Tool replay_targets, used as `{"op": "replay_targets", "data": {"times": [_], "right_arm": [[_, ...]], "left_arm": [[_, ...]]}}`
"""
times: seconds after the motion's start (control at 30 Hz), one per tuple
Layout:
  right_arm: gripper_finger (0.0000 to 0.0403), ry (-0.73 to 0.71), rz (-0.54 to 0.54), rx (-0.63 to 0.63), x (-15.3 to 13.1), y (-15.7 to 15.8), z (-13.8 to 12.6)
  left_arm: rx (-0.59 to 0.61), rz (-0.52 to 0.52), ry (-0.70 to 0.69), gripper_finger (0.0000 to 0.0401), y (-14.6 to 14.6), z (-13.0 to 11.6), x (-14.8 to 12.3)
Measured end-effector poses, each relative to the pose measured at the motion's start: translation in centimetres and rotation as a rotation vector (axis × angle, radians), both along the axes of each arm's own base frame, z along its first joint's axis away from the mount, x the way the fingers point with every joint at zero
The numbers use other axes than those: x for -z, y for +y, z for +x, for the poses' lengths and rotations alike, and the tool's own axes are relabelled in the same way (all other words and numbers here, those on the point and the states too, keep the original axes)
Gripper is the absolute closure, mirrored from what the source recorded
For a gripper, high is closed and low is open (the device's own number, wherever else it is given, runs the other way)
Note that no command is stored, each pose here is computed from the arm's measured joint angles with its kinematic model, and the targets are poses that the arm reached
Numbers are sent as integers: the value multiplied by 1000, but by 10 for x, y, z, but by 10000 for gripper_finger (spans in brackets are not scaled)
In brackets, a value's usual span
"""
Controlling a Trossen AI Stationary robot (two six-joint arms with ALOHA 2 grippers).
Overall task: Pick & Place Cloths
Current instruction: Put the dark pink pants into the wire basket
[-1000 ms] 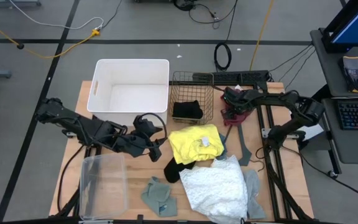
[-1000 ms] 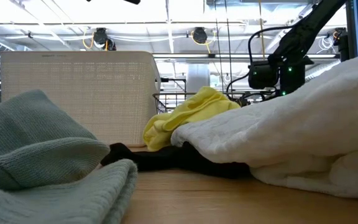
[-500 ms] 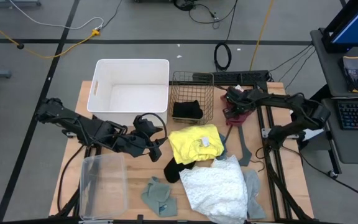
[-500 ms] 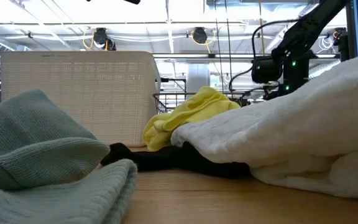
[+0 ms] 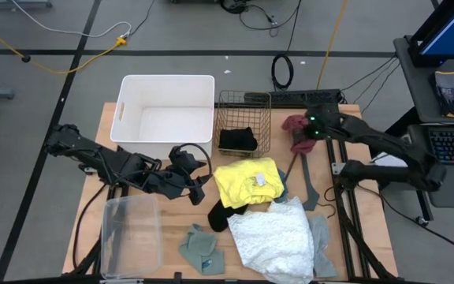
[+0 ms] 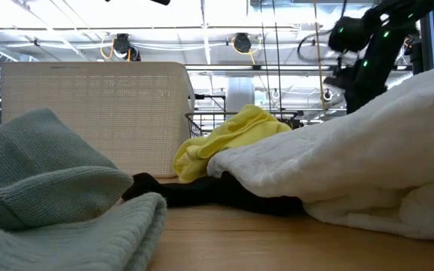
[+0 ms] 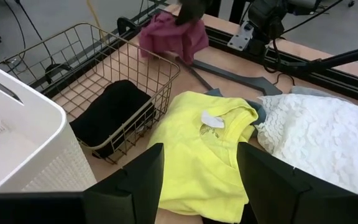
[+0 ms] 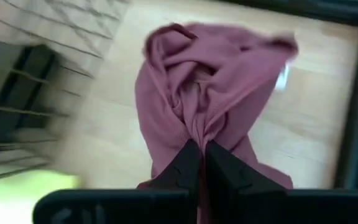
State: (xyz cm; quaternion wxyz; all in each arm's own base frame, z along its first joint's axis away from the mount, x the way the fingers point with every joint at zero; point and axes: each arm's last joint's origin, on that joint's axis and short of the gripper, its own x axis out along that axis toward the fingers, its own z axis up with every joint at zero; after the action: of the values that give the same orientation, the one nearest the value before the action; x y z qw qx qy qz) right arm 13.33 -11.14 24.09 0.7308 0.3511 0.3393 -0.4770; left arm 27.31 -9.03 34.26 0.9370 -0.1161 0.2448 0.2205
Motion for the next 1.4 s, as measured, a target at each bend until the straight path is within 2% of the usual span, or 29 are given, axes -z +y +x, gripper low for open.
{"op": "replay_targets", "data": {"times": [0.1, 0.27, 0.43, 0.67, 0.9, 1.2, 1.4], "right_arm": [[398, -137, -37, -47, -17, 10, -9], [400, -386, -140, -243, -45, 26, -21], [401, -581, -314, -463, -71, 40, -31], [402, -769, -556, -759, -98, 55, -40], [402, -792, -900, -1096, -114, 65, -44], [400, -743, -1295, -1383, -124, 72, -46], [400, -831, -1481, -1547, -136, 79, -51]], "left_arm": [[-2, -3, -1, 194, 0, 0, 0], [17, -18, 5, 194, -1, 0, 0], [17, -18, 5, 194, -1, 0, 0], [17, -18, 5, 194, -1, 0, 0], [22, -10, 8, 194, -1, 0, 0], [23, -9, 8, 194, -1, 0, 0], [20, -8, 8, 194, 0, 0, 0]]}}
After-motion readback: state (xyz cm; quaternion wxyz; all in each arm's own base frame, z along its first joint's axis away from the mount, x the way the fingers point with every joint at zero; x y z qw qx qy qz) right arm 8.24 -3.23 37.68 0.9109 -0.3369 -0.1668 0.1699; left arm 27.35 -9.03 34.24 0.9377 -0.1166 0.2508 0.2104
